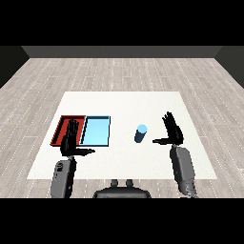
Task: Pick the blue can and put it in the blue box
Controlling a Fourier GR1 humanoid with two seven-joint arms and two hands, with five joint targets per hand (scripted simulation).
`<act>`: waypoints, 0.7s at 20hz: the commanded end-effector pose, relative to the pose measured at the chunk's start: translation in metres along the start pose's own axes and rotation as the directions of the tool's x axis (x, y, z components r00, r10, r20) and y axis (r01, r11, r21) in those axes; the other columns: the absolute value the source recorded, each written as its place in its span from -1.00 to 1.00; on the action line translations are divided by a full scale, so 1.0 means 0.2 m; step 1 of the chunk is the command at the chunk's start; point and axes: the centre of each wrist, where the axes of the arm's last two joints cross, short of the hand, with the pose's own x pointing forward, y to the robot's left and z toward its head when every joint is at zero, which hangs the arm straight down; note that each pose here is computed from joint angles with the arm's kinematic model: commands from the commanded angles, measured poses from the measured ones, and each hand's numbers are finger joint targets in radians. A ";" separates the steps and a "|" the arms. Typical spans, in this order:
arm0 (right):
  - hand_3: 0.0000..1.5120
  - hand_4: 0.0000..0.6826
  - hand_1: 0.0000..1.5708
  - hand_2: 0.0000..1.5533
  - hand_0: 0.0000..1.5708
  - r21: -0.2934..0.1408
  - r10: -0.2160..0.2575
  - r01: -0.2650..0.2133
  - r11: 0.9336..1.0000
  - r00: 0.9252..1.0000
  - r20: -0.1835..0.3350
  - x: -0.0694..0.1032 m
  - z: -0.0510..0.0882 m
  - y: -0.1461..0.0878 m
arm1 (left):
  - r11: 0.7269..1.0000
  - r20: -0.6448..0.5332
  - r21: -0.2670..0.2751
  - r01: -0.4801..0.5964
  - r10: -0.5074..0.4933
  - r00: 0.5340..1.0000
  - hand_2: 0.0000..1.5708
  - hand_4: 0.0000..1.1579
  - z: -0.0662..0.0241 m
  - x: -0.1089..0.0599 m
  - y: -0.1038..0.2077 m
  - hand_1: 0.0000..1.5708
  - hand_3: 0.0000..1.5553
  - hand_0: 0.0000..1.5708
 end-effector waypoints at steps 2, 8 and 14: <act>-1.00 -1.00 -1.00 -1.00 -1.00 0.006 -0.051 0.052 0.999 0.999 -0.009 0.06 0.06 -0.01 | 1.000 0.012 -0.013 0.000 0.000 1.000 -1.00 -1.00 -0.046 0.04 -0.05 -1.00 -1.00 -1.00; -1.00 -1.00 -1.00 -1.00 -1.00 0.008 -0.097 0.098 0.995 0.995 -0.026 -0.06 -0.08 0.16 | 1.000 0.003 0.004 -0.030 0.030 1.000 -1.00 -1.00 0.001 -0.02 0.03 -1.00 -1.00 -1.00; -1.00 -1.00 -1.00 -1.00 -1.00 -0.036 -0.151 0.150 0.988 0.988 -0.036 -0.14 -0.02 0.17 | 0.999 0.010 0.010 -0.031 0.031 0.999 -1.00 -1.00 -0.026 0.07 0.03 -1.00 -1.00 -1.00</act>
